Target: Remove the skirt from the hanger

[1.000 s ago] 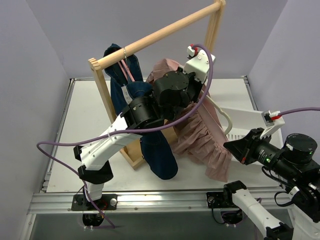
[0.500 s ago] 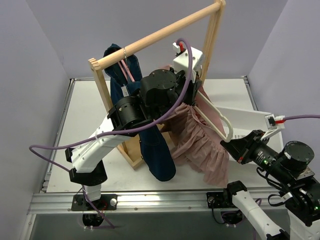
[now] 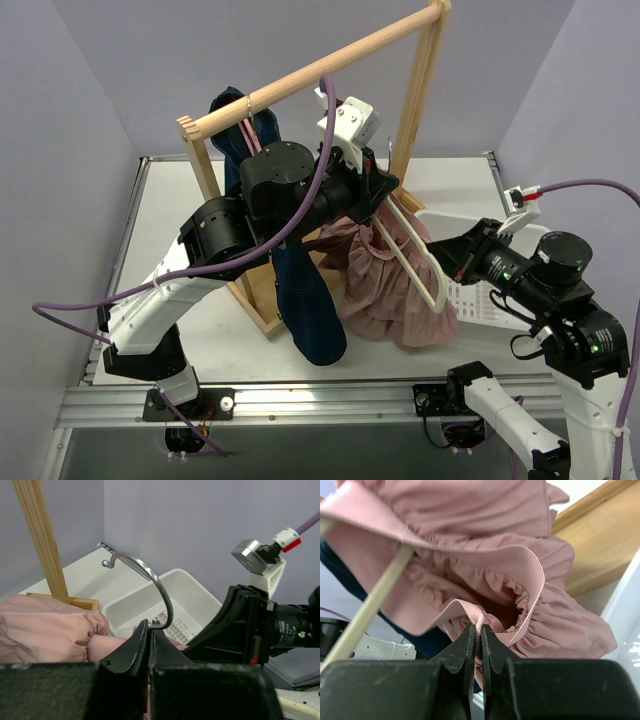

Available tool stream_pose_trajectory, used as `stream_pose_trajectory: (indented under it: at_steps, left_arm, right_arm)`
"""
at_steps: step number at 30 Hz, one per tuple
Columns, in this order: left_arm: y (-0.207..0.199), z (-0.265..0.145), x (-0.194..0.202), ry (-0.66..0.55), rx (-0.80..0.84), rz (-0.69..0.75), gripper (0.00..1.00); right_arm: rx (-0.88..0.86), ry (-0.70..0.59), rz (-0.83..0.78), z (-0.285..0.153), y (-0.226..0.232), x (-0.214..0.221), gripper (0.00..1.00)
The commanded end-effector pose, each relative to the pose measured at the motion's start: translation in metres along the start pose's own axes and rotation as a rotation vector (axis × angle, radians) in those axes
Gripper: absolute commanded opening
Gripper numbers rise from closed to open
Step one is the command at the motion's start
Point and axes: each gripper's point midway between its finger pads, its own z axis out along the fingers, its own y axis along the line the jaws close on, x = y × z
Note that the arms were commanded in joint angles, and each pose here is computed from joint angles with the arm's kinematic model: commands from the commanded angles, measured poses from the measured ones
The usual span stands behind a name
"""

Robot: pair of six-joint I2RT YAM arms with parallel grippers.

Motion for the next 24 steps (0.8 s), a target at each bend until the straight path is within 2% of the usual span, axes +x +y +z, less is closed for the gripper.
stream_pose_trajectory:
  at_steps: [1,12,24]
  left_arm:
    - [-0.014,-0.017,-0.03,-0.081,0.084,-0.056,0.02]
    - [-0.035,-0.016,-0.016,-0.035,0.209,-0.066,0.02]
    - [-0.064,-0.028,-0.019,-0.015,0.367,-0.101,0.02]
  right_arm:
    - [-0.083,-0.064,-0.02,0.017,0.016,-0.026,0.0]
    - [-0.17,-0.109,0.036,0.067,0.022,-0.054,0.0]
    - [-0.162,-0.09,0.073,0.125,0.008,-0.063,0.0]
